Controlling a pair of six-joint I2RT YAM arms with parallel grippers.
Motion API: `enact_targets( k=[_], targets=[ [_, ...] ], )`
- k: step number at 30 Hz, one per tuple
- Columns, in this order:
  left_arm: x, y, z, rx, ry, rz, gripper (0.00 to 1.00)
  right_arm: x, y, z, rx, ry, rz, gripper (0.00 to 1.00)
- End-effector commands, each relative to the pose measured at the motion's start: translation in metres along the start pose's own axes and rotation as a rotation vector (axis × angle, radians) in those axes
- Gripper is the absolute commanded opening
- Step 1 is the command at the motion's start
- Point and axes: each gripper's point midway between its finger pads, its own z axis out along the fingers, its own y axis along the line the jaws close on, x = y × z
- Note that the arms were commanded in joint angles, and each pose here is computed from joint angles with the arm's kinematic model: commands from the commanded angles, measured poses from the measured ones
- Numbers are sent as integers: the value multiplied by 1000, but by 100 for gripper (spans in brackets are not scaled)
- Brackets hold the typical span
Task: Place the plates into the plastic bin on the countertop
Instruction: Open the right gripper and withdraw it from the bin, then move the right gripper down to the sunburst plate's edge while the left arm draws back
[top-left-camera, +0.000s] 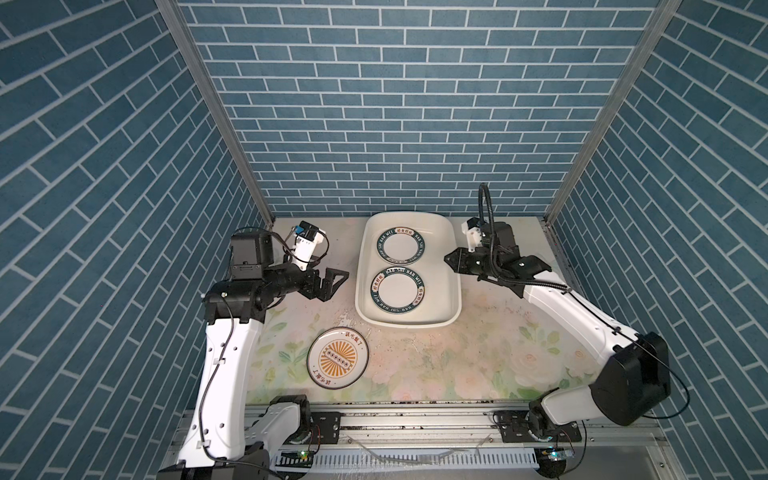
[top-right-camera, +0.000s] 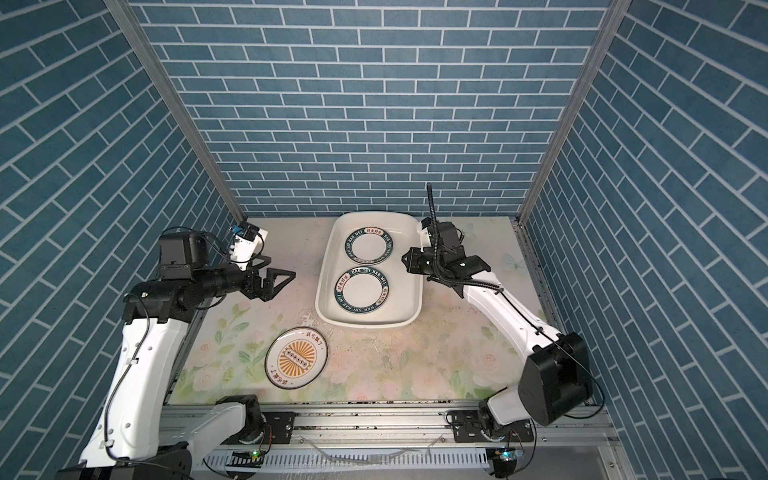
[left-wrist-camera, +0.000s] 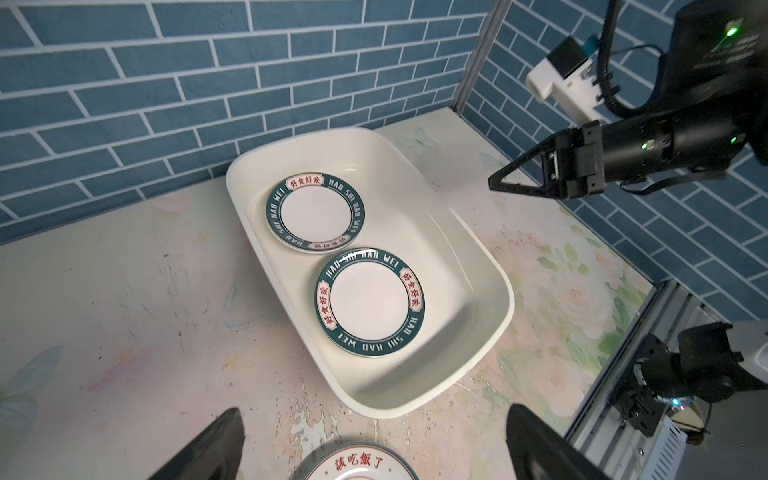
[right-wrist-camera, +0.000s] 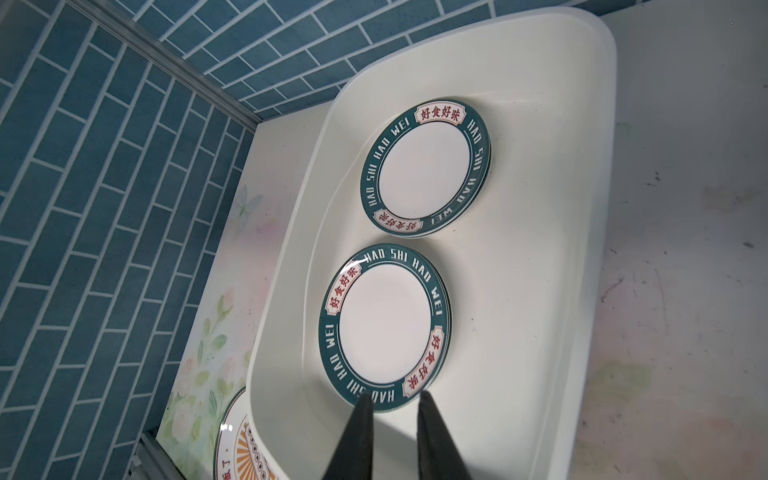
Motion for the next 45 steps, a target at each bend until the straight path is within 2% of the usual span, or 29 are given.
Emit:
enact_targets(
  k=[1,8,13,17,23,29,34,38,42,45],
  targets=[
    [35,-16,-3,67,116,56,99,25,-7,-19,23,36,-30,22],
    [86,-16,5,84,240,78,99,64,-8,-54,16,31,-21,24],
    [118,-2,12,43,296,63,99,88,12,-74,-17,32,-31,26],
    [136,14,17,-11,333,34,99,115,27,-75,-53,53,-30,26],
    [148,39,23,-74,333,-72,97,141,36,-64,-29,70,-49,26],
    [147,61,16,-130,266,-152,97,163,74,-49,-104,98,-95,26],
    [162,62,13,-96,291,-134,97,197,118,-25,-217,173,-132,25],
    [170,61,12,-17,288,-152,98,223,136,-6,-219,221,-170,25],
    [184,59,13,96,340,-162,96,244,154,11,-269,253,-151,24],
    [192,70,12,112,345,-180,93,259,157,25,-271,286,-145,24]
  ],
)
